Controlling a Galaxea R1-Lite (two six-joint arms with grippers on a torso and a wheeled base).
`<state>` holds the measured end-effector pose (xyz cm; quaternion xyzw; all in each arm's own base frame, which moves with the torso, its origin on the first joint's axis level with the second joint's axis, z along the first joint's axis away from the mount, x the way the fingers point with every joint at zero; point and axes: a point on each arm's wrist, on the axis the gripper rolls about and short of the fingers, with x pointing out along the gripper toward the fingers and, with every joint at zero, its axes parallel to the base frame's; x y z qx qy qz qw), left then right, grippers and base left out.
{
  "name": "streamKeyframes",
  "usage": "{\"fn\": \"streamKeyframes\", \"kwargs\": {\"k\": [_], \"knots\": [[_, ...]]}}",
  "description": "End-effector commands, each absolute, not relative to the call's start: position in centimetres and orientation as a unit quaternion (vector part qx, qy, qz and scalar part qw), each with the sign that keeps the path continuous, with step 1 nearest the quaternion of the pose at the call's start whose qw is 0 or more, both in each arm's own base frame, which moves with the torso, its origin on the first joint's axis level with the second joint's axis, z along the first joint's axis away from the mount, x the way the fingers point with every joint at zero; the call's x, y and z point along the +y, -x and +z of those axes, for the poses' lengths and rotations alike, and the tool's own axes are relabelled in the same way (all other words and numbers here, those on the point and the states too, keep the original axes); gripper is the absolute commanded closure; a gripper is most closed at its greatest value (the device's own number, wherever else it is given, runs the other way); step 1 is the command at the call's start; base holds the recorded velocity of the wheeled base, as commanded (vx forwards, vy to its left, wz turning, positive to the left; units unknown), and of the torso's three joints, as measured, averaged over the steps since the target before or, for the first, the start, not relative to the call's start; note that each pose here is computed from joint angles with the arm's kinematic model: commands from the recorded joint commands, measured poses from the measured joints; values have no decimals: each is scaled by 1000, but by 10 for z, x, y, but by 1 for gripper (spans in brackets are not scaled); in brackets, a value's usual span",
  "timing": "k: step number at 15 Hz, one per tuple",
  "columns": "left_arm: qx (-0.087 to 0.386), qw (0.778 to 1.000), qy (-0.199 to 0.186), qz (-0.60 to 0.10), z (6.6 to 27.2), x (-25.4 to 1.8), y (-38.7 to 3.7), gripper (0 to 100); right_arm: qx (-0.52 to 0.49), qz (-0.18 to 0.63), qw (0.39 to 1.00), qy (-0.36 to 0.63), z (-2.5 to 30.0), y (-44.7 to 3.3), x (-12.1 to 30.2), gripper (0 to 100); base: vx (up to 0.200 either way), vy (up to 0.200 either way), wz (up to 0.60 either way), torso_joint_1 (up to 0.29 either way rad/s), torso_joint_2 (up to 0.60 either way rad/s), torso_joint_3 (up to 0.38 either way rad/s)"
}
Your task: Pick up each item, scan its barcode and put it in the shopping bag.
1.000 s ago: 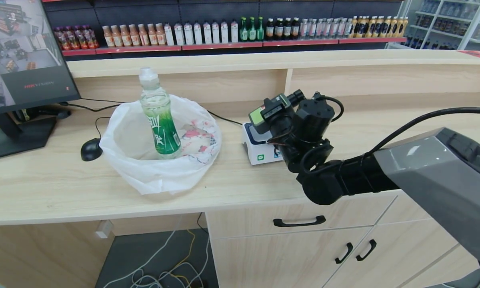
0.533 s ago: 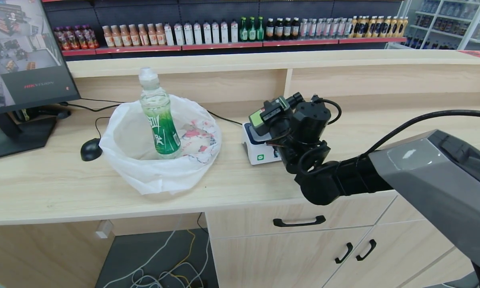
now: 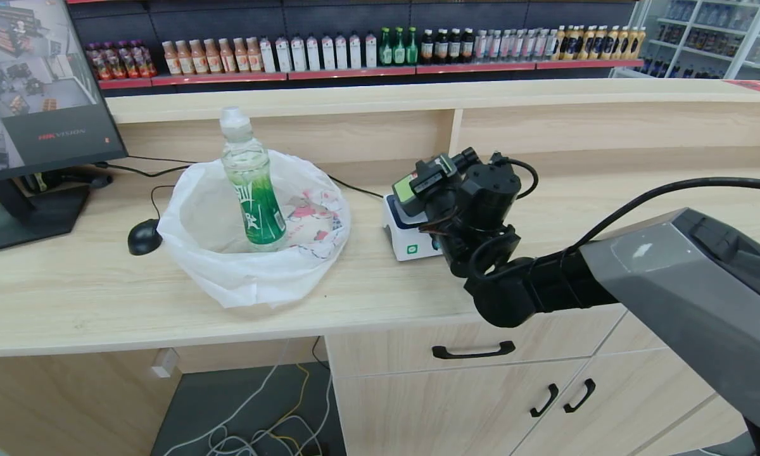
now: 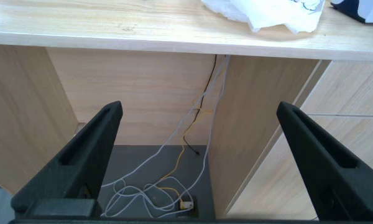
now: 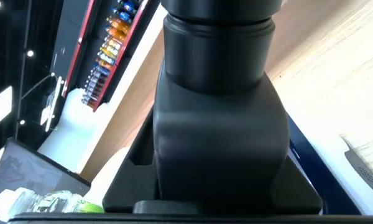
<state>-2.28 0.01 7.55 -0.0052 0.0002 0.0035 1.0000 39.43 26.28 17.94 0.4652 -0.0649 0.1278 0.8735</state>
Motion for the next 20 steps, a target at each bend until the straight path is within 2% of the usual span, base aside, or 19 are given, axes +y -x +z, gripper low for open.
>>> {"fn": "streamKeyframes", "kwargs": {"k": [1,8,15,20], "knots": [[0,1000,5,4,75,0,23,0,-61,123,876,-463,174,-395,265,100,0,0,0,0,0,0],[0,1000,5,4,75,0,23,0,-75,120,870,-472,182,-393,270,100,0,0,0,0,0,0],[0,1000,5,4,75,0,23,0,-116,136,853,-491,239,-382,258,100,0,0,0,0,0,0],[0,1000,5,4,75,0,23,0,-134,135,852,-489,267,-369,245,100,0,0,0,0,0,0]]}}
